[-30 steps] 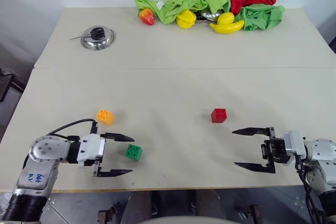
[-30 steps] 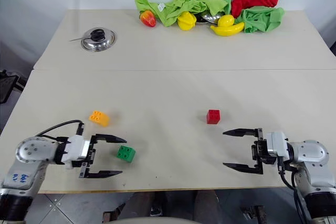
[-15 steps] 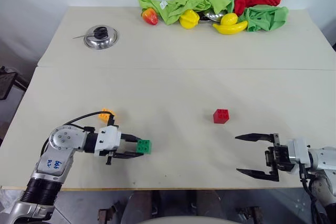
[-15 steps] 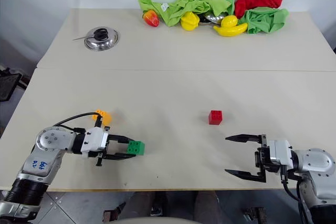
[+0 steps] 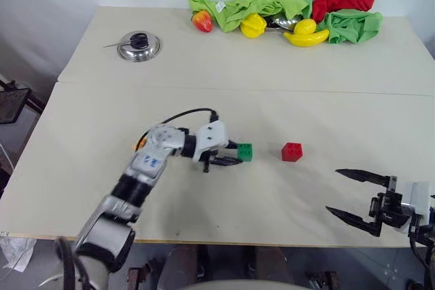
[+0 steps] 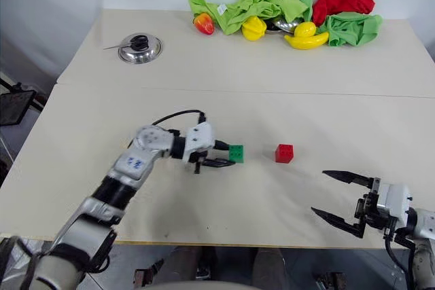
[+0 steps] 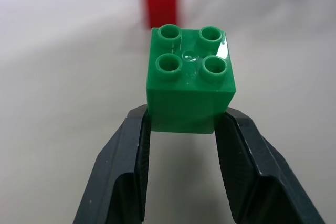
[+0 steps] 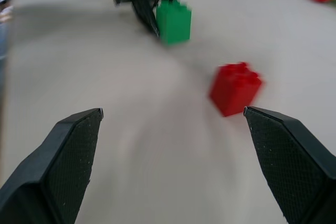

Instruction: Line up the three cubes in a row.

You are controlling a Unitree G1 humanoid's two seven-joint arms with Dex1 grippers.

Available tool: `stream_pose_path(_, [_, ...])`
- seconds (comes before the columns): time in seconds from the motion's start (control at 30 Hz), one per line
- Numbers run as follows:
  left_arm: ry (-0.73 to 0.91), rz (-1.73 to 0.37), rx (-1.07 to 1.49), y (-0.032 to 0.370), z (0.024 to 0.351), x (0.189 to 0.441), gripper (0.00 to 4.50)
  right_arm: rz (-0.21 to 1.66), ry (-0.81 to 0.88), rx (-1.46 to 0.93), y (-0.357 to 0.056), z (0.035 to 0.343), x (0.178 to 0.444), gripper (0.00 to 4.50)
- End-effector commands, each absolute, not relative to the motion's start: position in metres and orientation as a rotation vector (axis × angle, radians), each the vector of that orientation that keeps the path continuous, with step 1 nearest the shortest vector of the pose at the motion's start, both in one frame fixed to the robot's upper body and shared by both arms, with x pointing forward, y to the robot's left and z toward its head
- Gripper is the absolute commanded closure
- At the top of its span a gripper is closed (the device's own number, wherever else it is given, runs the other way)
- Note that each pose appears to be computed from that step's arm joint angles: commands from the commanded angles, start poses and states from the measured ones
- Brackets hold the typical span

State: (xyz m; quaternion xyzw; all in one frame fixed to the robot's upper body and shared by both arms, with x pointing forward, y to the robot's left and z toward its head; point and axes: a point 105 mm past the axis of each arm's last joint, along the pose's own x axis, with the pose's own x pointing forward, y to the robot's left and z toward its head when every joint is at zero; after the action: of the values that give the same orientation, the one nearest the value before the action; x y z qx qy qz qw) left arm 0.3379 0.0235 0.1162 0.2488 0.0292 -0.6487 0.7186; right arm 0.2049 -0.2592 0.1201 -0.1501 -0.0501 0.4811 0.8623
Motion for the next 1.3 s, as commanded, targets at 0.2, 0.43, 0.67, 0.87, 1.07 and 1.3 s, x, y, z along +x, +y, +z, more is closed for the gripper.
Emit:
stream_pose_path(0.2, [0.05,-1.499,0.573,0.012,0.117,0.34,3.04,0.906,-0.213,-0.281,-0.257,0.134,0.204,0.0])
stream_pose_path(0.43, [0.074,-1.558,0.593,0.024,0.118,0.335,3.04,0.925,-0.226,-0.277,-0.25,0.134,0.205,0.0])
stream_pose_path(0.67, [0.09,-1.52,0.604,0.029,0.116,0.343,3.04,0.945,-0.218,-0.273,-0.246,0.132,0.208,0.0])
stream_pose_path(0.87, [0.089,-1.52,0.603,0.023,0.114,0.345,3.04,0.954,-0.214,-0.265,-0.243,0.129,0.209,0.0])
stream_pose_path(1.07, [0.103,-1.505,0.582,0.019,0.113,0.348,3.04,0.957,-0.213,-0.255,-0.241,0.126,0.21,0.0])
stream_pose_path(1.3, [0.096,-1.523,0.581,0.015,0.117,0.344,1.45,0.959,-0.211,-0.248,-0.239,0.124,0.21,0.0])
